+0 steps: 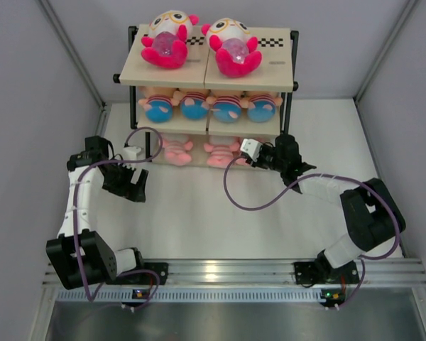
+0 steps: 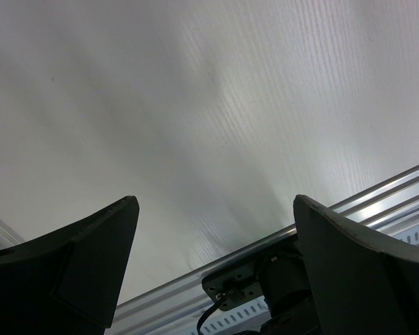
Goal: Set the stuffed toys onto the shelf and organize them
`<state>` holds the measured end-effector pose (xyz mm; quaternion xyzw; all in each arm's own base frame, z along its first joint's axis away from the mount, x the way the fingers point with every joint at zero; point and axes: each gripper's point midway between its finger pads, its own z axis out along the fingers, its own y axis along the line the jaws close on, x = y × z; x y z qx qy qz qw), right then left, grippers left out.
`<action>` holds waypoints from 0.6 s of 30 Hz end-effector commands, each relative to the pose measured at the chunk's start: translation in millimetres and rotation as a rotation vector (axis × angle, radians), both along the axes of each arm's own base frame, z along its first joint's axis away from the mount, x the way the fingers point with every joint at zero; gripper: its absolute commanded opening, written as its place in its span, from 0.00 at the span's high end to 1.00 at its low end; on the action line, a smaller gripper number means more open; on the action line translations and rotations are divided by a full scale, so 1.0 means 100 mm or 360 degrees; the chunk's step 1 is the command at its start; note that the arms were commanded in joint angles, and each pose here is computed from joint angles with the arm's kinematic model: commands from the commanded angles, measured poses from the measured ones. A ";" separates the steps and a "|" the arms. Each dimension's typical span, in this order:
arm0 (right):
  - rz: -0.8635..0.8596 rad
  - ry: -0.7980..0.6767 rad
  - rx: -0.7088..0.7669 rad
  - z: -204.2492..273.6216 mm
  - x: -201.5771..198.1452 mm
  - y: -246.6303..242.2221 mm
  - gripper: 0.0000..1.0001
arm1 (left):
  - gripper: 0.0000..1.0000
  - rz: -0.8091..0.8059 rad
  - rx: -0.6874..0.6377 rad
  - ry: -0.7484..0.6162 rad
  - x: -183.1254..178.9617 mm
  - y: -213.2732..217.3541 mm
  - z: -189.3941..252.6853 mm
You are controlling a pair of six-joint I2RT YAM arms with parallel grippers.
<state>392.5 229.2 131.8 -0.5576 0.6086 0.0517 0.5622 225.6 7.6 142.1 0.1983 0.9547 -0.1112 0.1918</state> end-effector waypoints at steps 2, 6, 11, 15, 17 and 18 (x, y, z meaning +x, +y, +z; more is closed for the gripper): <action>-0.0060 -0.0079 0.0021 0.16 0.10 -0.09 0.50 | 0.01 0.0013 -0.0028 -0.0030 0.07 -0.03 0.08; -0.0084 -0.0035 -0.0002 0.23 0.03 -0.11 0.37 | 0.01 0.0017 -0.0016 -0.0015 0.04 -0.02 0.05; -0.0092 -0.0086 0.0030 0.42 -0.13 -0.10 0.31 | 0.01 0.0028 0.0024 0.0014 0.00 0.02 0.00; -0.0110 -0.0071 -0.0006 0.54 -0.30 -0.10 0.29 | 0.01 0.0037 0.0083 0.0017 -0.05 0.08 -0.07; -0.0084 -0.0053 0.0003 0.58 -0.43 -0.03 0.24 | 0.01 0.0046 0.0121 0.0015 -0.07 0.11 -0.13; -0.0111 -0.0064 0.0052 0.70 -0.49 -0.04 0.23 | 0.01 0.0068 0.0181 0.0018 -0.09 0.18 -0.15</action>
